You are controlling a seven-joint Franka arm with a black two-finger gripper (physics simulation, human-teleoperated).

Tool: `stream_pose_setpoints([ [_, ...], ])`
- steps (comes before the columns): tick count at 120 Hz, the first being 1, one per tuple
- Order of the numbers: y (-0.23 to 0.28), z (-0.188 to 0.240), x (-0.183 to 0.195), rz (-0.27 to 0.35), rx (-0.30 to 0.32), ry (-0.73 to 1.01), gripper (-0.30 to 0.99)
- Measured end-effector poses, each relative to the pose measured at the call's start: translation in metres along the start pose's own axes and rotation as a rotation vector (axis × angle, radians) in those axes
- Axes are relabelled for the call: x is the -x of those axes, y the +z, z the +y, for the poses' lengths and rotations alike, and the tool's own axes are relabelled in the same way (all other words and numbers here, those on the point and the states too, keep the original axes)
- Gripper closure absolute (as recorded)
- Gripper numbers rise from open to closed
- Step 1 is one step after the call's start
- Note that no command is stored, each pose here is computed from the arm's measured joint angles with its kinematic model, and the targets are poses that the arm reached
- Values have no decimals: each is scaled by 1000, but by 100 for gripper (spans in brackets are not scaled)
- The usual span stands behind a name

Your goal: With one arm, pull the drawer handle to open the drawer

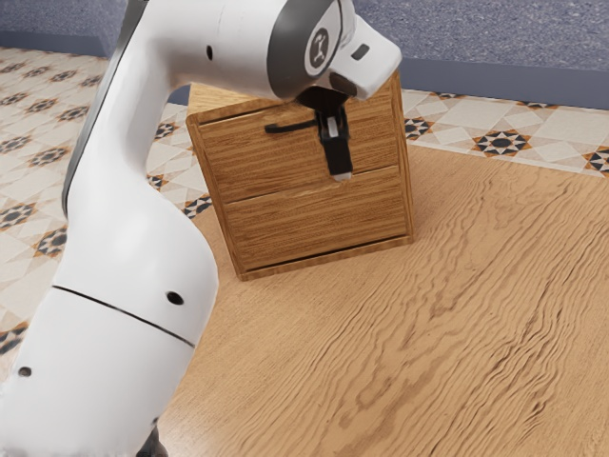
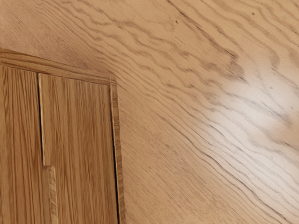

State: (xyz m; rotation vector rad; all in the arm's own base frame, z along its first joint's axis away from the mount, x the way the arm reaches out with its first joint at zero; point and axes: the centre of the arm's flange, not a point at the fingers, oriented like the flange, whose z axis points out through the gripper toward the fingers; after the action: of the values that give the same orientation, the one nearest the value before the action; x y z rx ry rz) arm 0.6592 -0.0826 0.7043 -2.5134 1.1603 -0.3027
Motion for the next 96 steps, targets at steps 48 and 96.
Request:
stream_pose_setpoints([
  [48, 50, -68, 45, 94, -22, 12, 0],
  [96, 80, -84, 62, 108, -6, 51, 0],
])
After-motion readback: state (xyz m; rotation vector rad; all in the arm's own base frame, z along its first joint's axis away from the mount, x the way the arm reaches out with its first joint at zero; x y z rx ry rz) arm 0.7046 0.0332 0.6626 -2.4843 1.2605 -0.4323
